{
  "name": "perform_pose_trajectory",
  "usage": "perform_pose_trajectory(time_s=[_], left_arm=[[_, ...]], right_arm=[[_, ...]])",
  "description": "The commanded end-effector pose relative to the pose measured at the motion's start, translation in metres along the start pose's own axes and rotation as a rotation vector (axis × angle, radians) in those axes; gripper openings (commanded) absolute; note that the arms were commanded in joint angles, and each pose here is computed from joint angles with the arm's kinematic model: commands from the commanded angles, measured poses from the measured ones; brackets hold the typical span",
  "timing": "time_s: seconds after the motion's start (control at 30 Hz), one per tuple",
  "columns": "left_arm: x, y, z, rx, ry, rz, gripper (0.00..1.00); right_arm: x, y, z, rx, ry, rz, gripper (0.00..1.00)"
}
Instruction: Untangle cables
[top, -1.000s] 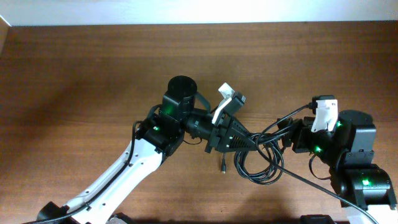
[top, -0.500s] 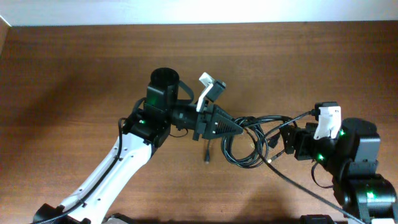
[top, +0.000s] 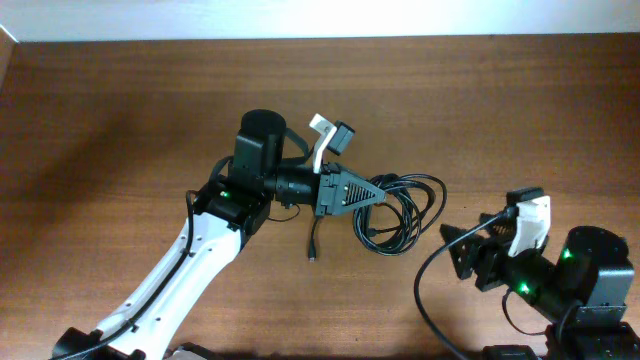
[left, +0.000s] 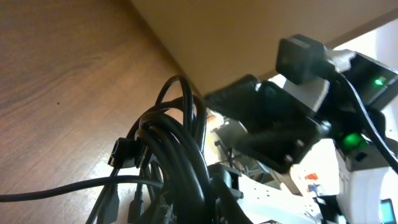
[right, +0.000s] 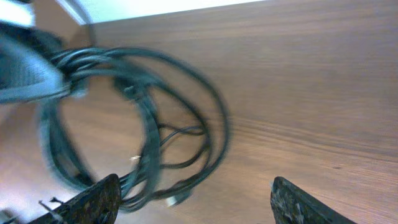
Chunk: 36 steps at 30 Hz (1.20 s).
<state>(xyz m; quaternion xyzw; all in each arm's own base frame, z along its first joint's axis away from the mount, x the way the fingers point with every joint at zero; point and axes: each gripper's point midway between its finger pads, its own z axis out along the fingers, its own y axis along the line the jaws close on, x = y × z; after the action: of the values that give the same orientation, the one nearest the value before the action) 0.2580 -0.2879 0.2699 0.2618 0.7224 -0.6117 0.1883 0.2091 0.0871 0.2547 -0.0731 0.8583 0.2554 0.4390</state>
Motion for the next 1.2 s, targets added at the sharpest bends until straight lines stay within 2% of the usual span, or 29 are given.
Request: perform_pose_trajectory(time_s=[0.0, 0.23, 0.37, 0.57, 0.67, 0.77, 0.87, 0.9, 1.13, 1.17], left_arm=[[-0.005, 0.000, -0.001, -0.017, -0.016, 0.024, 0.00], [-0.001, -0.013, 0.013, 0.016, 0.004, 0.018, 0.00], [-0.003, -0.027, 0.023, 0.056, 0.004, 0.090, 0.00], [-0.002, -0.034, 0.027, 0.076, 0.009, 0.104, 0.00], [-0.002, -0.034, 0.028, 0.076, 0.009, 0.104, 0.00], [-0.007, -0.028, 0.028, 0.036, -0.020, 0.103, 0.00], [-0.008, -0.035, 0.034, 0.051, -0.024, 0.136, 0.00], [-0.007, -0.037, 0.037, 0.048, -0.027, 0.145, 0.00], [-0.008, -0.034, 0.039, 0.031, -0.034, 0.120, 0.00], [-0.008, -0.034, 0.039, 0.031, -0.034, 0.117, 0.00]], right_arm=[[0.003, 0.034, -0.007, -0.185, 0.020, -0.008, 0.75], [0.009, 0.046, -0.010, -0.257, 0.046, 0.001, 0.75], [0.011, 0.033, -0.005, -0.189, 0.057, 0.014, 0.75], [0.018, 0.022, 0.010, -0.167, 0.132, 0.068, 0.75], [0.020, 0.018, 0.016, -0.165, 0.158, 0.086, 0.70], [0.022, 0.016, 0.020, -0.163, 0.176, 0.099, 0.70], [0.023, 0.013, 0.024, -0.161, 0.194, 0.112, 0.64], [0.024, 0.013, 0.025, -0.163, 0.199, 0.116, 0.58], [0.024, 0.013, 0.025, -0.168, 0.199, 0.091, 0.43], [0.024, 0.013, 0.025, -0.168, 0.199, 0.091, 0.38]])
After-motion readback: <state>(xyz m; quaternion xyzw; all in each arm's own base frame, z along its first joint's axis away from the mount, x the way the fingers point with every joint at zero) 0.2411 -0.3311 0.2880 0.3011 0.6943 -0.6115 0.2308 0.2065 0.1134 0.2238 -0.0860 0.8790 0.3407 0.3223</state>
